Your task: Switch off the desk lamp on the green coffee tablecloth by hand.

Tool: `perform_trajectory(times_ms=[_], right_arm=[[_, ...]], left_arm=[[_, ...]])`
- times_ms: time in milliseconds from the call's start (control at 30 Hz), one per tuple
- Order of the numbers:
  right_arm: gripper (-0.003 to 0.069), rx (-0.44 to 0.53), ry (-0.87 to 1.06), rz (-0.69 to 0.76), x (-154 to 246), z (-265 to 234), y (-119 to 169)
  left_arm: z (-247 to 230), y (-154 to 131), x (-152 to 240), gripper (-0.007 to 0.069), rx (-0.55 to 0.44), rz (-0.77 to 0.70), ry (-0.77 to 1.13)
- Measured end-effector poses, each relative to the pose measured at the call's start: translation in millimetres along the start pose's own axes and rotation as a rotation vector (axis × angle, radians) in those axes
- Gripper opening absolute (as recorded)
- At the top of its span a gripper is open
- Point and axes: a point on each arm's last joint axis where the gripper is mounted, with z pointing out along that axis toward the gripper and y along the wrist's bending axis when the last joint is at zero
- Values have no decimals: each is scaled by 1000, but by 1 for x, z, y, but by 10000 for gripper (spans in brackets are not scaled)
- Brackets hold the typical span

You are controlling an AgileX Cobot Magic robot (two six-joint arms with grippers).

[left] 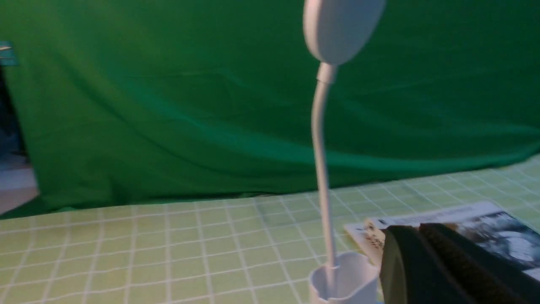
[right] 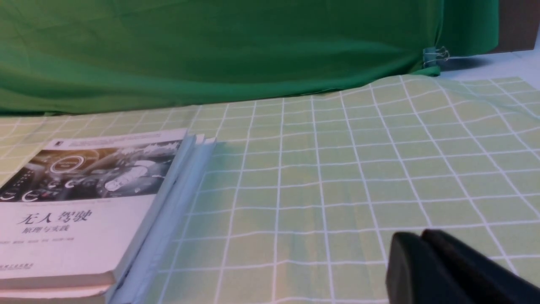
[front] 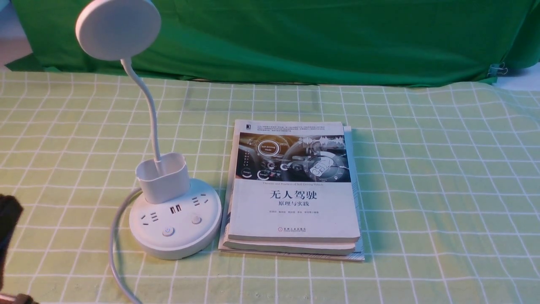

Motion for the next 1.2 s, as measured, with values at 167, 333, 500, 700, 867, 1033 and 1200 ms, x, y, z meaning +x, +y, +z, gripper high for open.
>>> perform_trajectory(times_ms=[167,333,500,700,867,1033,1200], right_arm=[[29,0,0,0,0,0,0],[29,0,0,0,0,0,0],[29,0,-1,0,0,0,0],[29,0,0,0,0,0,0],[29,0,0,0,0,0,0],[29,0,0,0,0,0,0],[29,0,0,0,0,0,0]], left_arm=[[-14,6,19,6,-131,-5,5],[-18,5,32,6,-129,-64,64],[-20,1,47,6,-88,-100,219],[-20,0,49,5,-81,-101,236],[-20,0,49,5,-81,-102,237],[-20,0,49,5,-80,-102,239],[-20,0,49,5,-80,-102,239]])
